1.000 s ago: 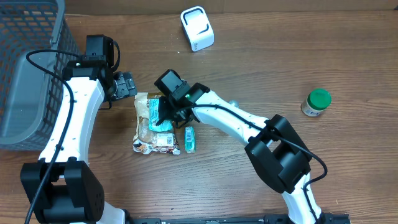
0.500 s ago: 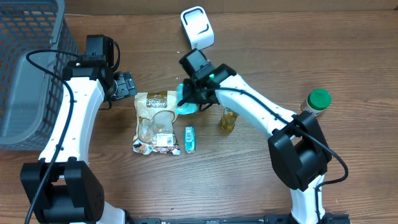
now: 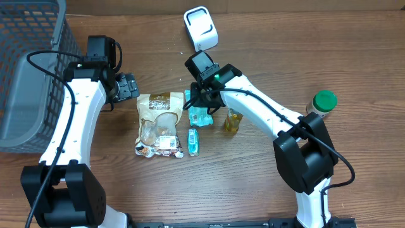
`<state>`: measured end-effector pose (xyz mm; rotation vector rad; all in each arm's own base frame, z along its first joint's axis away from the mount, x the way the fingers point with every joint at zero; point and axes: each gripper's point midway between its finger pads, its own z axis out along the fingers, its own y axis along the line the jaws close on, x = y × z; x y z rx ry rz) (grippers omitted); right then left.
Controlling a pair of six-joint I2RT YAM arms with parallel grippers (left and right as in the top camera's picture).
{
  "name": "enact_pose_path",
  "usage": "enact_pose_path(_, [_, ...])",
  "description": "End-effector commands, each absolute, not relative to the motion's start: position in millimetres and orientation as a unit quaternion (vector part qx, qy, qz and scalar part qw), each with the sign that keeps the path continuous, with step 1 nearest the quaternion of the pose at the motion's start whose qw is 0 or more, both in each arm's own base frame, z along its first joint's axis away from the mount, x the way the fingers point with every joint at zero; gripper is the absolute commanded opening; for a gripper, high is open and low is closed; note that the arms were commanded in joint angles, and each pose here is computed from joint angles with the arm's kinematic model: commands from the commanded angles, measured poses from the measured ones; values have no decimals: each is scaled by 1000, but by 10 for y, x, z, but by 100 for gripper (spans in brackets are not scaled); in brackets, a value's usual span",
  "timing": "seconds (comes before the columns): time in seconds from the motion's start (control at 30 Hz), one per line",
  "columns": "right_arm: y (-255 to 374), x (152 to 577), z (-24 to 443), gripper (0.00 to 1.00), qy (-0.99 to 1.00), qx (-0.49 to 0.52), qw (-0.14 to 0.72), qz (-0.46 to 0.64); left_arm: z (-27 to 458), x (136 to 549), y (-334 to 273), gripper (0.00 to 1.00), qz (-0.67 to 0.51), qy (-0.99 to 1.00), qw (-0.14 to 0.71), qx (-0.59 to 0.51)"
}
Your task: Scan the item barcode
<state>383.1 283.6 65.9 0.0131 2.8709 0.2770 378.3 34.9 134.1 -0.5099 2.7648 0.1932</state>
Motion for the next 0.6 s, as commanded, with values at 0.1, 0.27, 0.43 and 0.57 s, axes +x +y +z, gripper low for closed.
enact_pose_path(0.1, [2859,3843,868,25,984,-1,145,99,1406,3822,349,99,69,968,171,-170])
enact_pose_path(0.27, [2842,3814,857,30,986,-5,140,94,1406,3822,349,100,69,968,171,-170])
enact_pose_path(0.43, [2849,3807,854,30,985,-38,141,91,1405,3821,349,100,69,968,171,-170])
enact_pose_path(0.57, [2892,3778,819,30,984,-63,140,87,1405,3821,349,100,69,968,171,-170])
